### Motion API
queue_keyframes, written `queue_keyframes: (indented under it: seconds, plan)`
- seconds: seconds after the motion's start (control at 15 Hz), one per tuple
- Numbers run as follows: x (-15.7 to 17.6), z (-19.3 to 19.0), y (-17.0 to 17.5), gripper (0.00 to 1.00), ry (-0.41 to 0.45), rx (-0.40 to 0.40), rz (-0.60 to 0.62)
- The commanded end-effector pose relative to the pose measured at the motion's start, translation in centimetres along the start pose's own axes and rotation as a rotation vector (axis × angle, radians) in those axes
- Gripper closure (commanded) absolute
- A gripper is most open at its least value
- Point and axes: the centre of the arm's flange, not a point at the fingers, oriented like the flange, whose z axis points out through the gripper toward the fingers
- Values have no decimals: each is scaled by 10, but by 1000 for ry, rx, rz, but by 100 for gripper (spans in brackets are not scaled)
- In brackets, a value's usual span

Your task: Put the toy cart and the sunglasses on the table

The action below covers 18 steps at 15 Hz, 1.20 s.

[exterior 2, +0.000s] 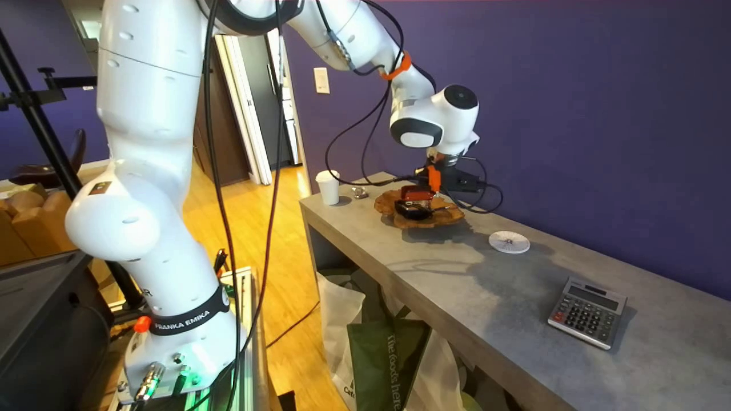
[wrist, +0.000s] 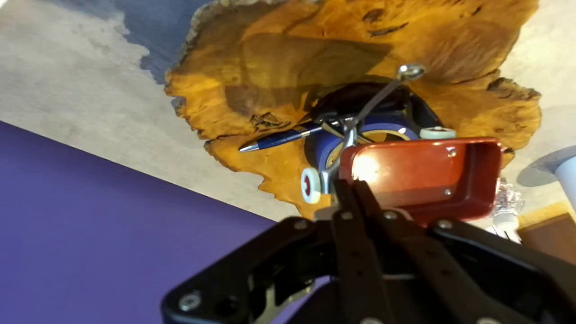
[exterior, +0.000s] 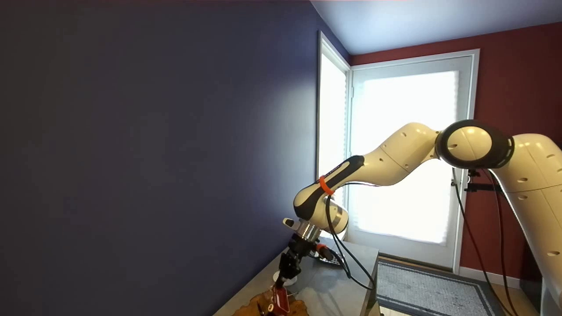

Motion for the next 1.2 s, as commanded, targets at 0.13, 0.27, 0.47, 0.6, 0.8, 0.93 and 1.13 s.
queue_keyframes:
  seconds: [0.13,0.27,0.47,0.6,0.8,0.93,1.13]
  plan:
    - [4,-57,-12,99,-200,-81,73]
    - [-5,-70,-11,99,-301,-97,113]
    - [-25,-81,-5,99,-427,-78,186]
    - [-36,-87,-3,99,-483,-32,219]
    - [-52,-88,3,99,-543,5,261]
    - [-63,-84,9,99,-546,19,284]
    - [-75,-78,18,99,-530,4,331]
